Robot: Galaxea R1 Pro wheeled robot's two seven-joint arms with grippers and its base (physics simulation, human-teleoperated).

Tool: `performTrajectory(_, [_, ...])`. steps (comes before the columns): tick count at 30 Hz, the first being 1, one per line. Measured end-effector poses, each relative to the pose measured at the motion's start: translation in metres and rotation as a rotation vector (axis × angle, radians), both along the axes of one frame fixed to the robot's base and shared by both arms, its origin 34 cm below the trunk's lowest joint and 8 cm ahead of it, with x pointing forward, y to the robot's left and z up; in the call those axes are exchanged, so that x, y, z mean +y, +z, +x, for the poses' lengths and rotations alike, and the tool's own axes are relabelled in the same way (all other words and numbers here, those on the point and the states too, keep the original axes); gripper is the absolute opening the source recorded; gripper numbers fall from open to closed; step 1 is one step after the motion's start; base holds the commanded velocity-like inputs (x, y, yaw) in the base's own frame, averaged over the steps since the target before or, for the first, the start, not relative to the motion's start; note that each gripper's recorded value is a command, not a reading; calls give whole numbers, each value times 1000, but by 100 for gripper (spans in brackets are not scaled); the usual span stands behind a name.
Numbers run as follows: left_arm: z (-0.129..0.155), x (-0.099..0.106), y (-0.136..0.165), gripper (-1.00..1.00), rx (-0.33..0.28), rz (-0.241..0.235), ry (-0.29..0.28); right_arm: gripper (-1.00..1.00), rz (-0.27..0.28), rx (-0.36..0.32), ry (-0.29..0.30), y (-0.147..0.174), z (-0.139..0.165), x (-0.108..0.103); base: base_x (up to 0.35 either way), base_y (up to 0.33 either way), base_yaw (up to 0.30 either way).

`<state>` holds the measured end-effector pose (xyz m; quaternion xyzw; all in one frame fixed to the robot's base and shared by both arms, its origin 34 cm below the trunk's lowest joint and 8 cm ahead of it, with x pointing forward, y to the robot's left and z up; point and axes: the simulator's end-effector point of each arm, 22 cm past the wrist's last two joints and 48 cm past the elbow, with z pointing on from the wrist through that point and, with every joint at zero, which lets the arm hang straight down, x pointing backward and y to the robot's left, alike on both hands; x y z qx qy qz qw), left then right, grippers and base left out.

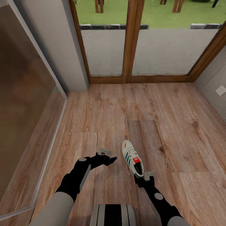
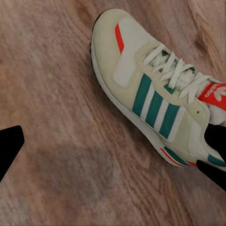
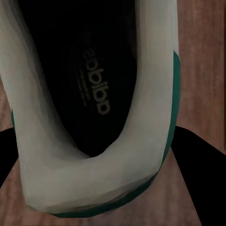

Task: Pick up the two gym shoes and the two sandals from the corridor floor and place them onto the hallstand (shoe rack) in the corridor, making sure they are on the rack and not on the floor. Arrange them so the two gym shoes are next to each other and the two sandals are next to each other.

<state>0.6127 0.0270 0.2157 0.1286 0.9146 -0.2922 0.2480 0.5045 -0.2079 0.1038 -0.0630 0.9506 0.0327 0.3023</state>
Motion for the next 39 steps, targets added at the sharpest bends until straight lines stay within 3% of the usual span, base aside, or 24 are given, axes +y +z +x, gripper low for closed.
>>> performTrajectory(20, [22,18,40,100,-79,28,8,-100,-23,-90,-30,39,34,-7,0,0,0])
performTrajectory(22, [26,36,38,100,-71,31,58,-100,-22,-102,-32,44,38,-8,0,0,0])
performTrajectory(27, [33,63,45,100,-91,61,78,-100,-27,-130,-36,56,48,-12,0,0,0])
performTrajectory(30, [38,68,53,100,-108,68,82,-100,-31,-153,-36,66,57,-14,0,0,0])
performTrajectory(31, [38,81,52,100,-113,90,85,-100,-53,-183,-45,75,68,-32,0,0,0])
performTrajectory(39, [50,110,73,100,-155,110,138,-100,-98,-262,-41,108,94,-62,0,0,0])
